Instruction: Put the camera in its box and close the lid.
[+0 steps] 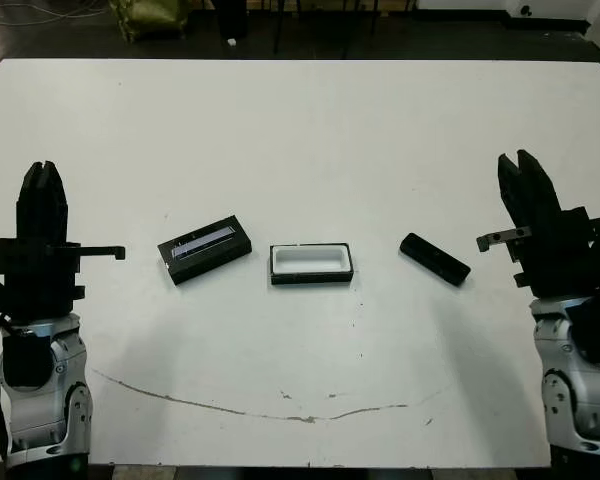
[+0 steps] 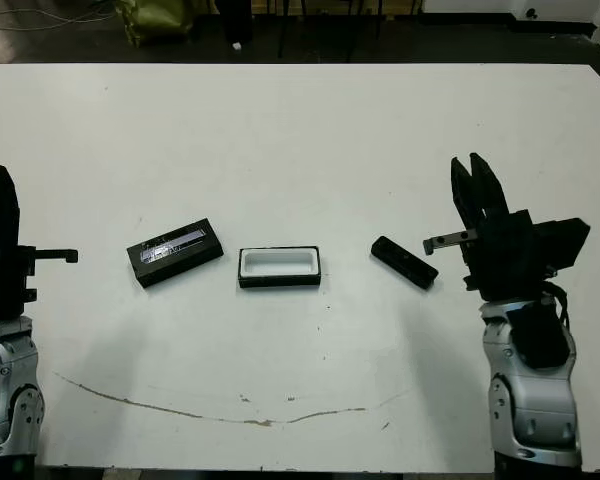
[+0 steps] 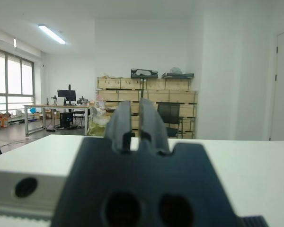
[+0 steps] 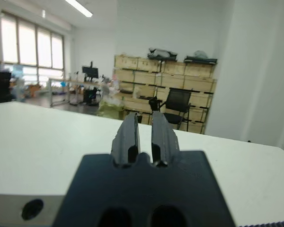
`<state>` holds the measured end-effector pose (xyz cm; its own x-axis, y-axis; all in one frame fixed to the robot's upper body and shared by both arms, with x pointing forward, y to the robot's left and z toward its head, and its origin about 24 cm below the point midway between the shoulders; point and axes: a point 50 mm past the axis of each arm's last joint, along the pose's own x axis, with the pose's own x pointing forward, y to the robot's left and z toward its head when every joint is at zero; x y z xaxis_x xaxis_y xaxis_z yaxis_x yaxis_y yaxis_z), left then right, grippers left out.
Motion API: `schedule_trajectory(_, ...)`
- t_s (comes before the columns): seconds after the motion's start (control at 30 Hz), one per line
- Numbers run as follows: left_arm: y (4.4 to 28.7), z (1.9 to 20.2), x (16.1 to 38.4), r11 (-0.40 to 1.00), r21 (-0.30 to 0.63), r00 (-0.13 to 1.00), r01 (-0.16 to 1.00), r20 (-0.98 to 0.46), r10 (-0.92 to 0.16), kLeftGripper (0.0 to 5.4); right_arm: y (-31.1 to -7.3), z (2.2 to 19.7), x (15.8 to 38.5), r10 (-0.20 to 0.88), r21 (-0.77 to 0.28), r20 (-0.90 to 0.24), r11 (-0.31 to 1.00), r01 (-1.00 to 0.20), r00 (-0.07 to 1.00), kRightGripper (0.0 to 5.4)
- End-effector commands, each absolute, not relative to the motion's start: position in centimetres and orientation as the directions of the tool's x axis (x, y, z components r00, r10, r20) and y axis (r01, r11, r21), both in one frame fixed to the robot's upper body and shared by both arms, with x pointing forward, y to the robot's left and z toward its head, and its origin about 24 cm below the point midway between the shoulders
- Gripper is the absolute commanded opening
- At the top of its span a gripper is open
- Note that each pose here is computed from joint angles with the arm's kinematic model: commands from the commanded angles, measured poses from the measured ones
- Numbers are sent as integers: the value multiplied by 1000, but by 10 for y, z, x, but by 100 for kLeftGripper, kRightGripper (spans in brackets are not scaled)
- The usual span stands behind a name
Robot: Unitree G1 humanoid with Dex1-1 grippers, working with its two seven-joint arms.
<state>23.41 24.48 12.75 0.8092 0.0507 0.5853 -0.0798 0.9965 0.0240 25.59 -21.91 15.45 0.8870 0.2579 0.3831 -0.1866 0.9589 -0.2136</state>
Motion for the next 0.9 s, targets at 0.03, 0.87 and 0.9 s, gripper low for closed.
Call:
schedule_trajectory(0.03,245,124,233,996,32,824,-78,565,46,0,-231,158,260,300,-301,330,932,-202,895,1)
schedule_trajectory(0.87,246,121,230,994,29,830,-101,553,69,0,-252,160,277,482,-449,-137,749,-488,866,273)
schedule_trajectory(0.9,246,120,230,995,24,832,-99,551,69,0,-251,158,277,488,-448,-152,741,-500,860,292)
